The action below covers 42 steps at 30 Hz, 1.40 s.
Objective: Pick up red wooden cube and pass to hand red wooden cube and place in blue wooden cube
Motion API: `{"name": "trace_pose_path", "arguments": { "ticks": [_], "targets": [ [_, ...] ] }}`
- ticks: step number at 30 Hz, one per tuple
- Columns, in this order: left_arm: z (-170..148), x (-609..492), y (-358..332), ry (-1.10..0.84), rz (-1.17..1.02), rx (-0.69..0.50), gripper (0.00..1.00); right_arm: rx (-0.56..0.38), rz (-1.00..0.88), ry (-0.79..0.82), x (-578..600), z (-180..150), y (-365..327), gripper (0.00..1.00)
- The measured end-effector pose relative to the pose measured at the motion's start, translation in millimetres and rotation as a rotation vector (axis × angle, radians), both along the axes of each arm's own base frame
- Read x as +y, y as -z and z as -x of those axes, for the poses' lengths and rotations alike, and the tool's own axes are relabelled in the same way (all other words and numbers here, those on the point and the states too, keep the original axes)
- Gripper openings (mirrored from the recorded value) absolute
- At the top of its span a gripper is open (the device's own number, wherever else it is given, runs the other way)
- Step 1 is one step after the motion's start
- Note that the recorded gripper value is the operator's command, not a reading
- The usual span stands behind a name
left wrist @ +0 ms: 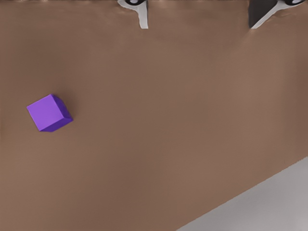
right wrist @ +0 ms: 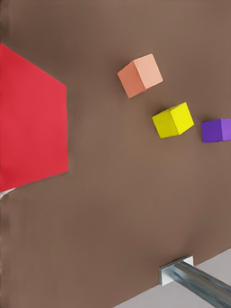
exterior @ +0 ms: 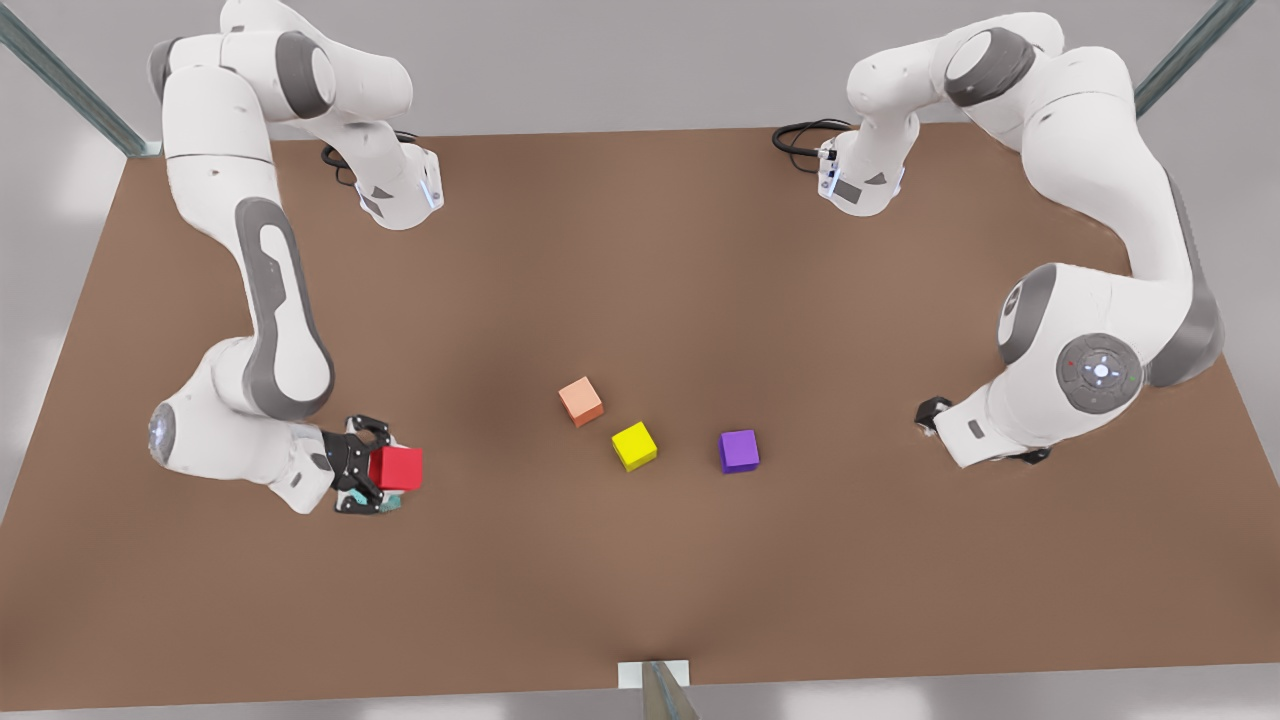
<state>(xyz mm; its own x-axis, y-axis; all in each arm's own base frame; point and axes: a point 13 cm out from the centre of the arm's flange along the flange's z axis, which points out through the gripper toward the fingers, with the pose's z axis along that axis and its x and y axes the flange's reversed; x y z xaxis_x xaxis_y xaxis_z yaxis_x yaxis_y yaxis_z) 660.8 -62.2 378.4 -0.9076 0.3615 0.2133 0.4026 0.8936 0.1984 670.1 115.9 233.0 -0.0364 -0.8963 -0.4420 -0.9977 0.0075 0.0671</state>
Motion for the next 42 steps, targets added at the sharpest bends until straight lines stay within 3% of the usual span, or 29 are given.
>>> {"name": "trace_pose_path", "arguments": {
  "ticks": [1,3,11,28,29,42],
  "targets": [
    [40,24,-8,-0.064,-0.077,0.022,1.0,0.015,0.098,0.0,-22,3,9,0.57],
    [60,41,-29,-0.152,-0.016,0.005,1.0,0.031,0.25,0.028,-58,4,22,0.57],
    [65,-1,-5,-0.174,0.15,0.063,1.0,0.046,0.45,0.239,-96,-1,64,0.58],
    [70,-17,4,-0.175,0.204,0.104,1.0,0.053,0.46,0.572,-87,6,126,0.58],
    [70,-17,4,-0.175,0.204,0.104,1.0,0.05,0.458,0.585,-87,5,125,1.0],
    [69,-16,8,-0.177,0.205,0.11,1.0,0.017,0.43,0.709,-78,-14,103,1.0]
  ]
}}
